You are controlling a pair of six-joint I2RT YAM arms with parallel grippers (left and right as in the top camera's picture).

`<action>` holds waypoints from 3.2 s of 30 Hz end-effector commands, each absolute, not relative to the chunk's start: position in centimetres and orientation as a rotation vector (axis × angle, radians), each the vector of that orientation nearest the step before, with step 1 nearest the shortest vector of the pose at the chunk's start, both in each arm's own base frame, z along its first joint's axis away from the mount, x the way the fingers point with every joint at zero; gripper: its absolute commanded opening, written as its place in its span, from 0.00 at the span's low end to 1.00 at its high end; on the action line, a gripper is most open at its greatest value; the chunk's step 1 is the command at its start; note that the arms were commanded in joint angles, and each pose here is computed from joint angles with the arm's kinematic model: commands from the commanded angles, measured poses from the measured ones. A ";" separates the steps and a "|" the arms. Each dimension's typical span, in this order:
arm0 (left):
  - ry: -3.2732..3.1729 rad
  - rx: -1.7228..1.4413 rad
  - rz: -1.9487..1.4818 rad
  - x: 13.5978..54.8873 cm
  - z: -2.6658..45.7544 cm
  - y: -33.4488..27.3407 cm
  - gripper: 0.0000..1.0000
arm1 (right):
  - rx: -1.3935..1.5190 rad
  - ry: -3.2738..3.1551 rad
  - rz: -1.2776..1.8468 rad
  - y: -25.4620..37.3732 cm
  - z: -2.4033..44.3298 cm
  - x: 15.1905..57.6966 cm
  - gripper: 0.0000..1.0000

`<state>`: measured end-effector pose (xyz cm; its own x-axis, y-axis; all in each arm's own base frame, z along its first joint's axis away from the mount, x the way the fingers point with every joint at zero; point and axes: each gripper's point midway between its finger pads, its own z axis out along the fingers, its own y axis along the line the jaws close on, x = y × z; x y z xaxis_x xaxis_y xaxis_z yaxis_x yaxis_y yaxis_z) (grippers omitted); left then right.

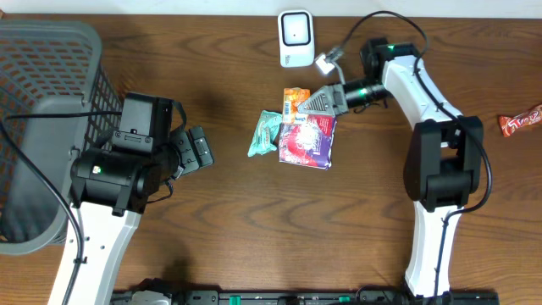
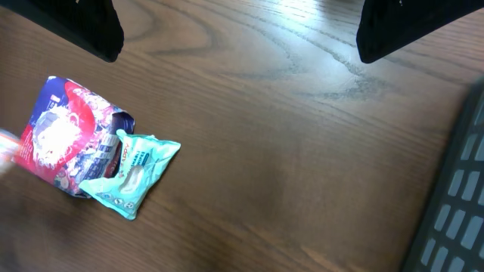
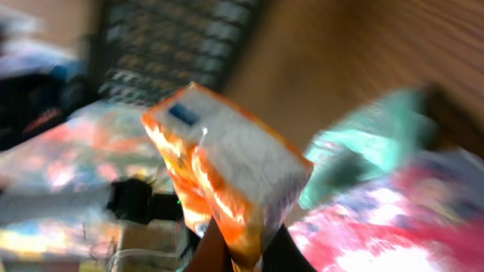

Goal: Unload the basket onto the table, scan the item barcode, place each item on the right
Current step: 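Lift the orange-white packet and move it toward the white scanner, then hold the orange-white packet under the white scanner, then carry the orange-white packet to the far right and release it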

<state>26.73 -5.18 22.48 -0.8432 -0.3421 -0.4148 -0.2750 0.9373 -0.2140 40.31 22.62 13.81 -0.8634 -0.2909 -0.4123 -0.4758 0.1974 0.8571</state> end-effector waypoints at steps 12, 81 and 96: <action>2.642 -0.445 -0.182 26.6 22.2 -4.9 0.98 | -0.167 2.643 0.283 22.5 16.3 51.5 0.01; 2.642 -0.445 -0.182 26.6 22.2 -4.9 0.98 | 0.950 2.831 -0.191 -14.4 10.2 47.5 0.99; 2.642 -0.445 -0.183 26.6 22.2 -4.9 0.98 | -0.005 3.190 0.803 9.8 9.0 43.1 0.99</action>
<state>26.72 -5.19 22.49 -0.8431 -0.3421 -0.4149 -0.2748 0.9373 -0.2145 44.71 5.44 9.29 -0.9878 0.0988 0.1208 0.1393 0.9067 0.3980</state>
